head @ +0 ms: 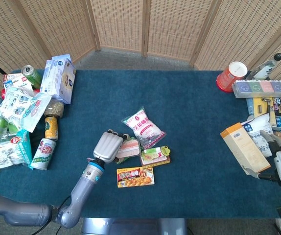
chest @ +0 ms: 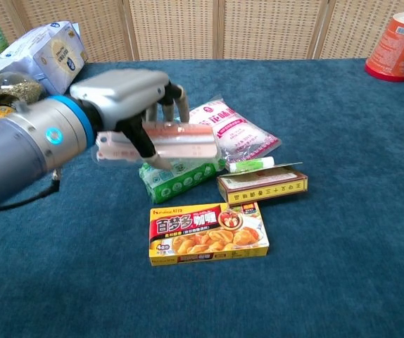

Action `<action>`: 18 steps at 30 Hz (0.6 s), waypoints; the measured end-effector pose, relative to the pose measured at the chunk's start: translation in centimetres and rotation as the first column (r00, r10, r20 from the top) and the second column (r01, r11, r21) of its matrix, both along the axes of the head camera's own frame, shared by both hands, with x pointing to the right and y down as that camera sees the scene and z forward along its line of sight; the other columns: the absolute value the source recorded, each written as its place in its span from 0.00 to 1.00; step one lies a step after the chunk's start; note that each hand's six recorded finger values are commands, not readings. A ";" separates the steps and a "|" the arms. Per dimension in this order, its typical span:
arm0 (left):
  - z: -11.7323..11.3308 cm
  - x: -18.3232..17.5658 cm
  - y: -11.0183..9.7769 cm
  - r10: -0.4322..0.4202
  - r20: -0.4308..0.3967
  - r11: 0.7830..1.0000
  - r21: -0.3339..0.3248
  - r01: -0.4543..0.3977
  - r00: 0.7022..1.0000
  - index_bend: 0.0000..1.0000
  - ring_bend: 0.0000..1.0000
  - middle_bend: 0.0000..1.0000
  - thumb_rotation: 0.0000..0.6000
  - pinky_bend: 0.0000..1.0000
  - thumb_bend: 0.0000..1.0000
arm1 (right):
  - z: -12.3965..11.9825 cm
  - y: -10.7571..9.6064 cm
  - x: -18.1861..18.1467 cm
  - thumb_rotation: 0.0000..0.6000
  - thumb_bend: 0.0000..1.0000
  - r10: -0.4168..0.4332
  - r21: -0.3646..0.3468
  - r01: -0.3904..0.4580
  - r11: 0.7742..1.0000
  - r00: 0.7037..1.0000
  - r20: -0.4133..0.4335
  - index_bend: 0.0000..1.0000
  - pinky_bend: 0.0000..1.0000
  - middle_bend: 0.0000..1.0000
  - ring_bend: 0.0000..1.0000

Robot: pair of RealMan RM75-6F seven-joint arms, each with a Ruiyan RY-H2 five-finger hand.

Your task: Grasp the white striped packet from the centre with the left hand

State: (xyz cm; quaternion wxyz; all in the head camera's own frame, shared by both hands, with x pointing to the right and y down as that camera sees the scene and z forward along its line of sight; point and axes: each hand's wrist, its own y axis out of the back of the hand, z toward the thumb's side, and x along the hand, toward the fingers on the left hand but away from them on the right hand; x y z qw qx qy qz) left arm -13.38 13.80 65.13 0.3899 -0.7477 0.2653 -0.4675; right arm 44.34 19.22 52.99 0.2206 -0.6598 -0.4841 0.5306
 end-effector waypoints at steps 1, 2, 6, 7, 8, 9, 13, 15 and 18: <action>-0.6 -0.2 -0.4 -0.004 -0.005 1.000 0.013 0.004 1.000 0.56 0.54 0.54 1.00 0.37 0.00 | 0.0 0.0 0.0 1.00 0.00 -0.001 0.000 0.001 1.000 1.000 0.000 0.00 0.00 0.00 0.00; -1.1 -0.4 -0.6 -0.007 -0.007 1.000 0.023 0.007 1.000 0.56 0.54 0.54 1.00 0.37 0.00 | 0.0 0.0 -0.1 1.00 0.00 -0.002 0.000 0.002 1.000 1.000 0.000 0.00 0.00 0.00 0.00; -3.3 -0.9 -1.9 -0.020 -0.018 0.998 0.067 0.021 1.000 0.56 0.54 0.54 1.00 0.38 0.00 | 0.0 0.1 -0.1 1.00 0.00 -0.003 -0.001 0.003 1.000 1.000 0.000 0.00 0.00 0.00 0.00; -3.9 -1.0 -2.2 -0.024 -0.020 0.996 0.080 0.025 1.000 0.56 0.54 0.54 1.00 0.37 0.00 | 0.0 0.1 -0.2 1.00 0.00 -0.003 -0.001 0.003 1.000 1.000 0.000 0.00 0.00 0.00 0.00; -4.4 -1.0 -2.5 -0.026 -0.022 0.996 0.090 0.028 0.999 0.56 0.54 0.54 1.00 0.37 0.00 | 0.0 0.1 -0.2 1.00 0.00 -0.003 -0.001 0.003 1.000 1.000 -0.001 0.00 0.00 0.00 0.00; -4.9 -1.1 -2.8 -0.028 -0.024 0.994 0.100 0.031 0.999 0.56 0.54 0.54 1.00 0.37 0.00 | 0.0 0.1 -0.2 1.00 0.00 -0.003 -0.001 0.003 1.000 1.000 0.000 0.00 0.00 0.00 0.00; -7.1 -1.2 -3.9 -0.037 -0.034 0.989 0.143 0.042 0.999 0.56 0.54 0.54 1.00 0.38 0.00 | 0.0 0.1 -0.2 1.00 0.00 -0.005 -0.001 0.005 1.000 1.000 0.000 0.00 0.00 0.00 0.00; -7.8 -1.3 -4.3 -0.041 -0.037 0.986 0.157 0.046 0.998 0.57 0.54 0.54 1.00 0.38 0.00 | -0.1 0.1 -0.2 1.00 0.00 -0.005 0.000 0.005 1.000 1.000 -0.001 0.00 0.00 0.00 0.00; -8.8 -1.4 -4.7 -0.046 -0.039 0.983 0.175 0.052 0.998 0.58 0.54 0.54 1.00 0.38 0.00 | -0.1 0.1 -0.2 1.00 0.00 -0.005 0.000 0.005 1.000 1.000 -0.001 0.00 0.00 0.00 0.00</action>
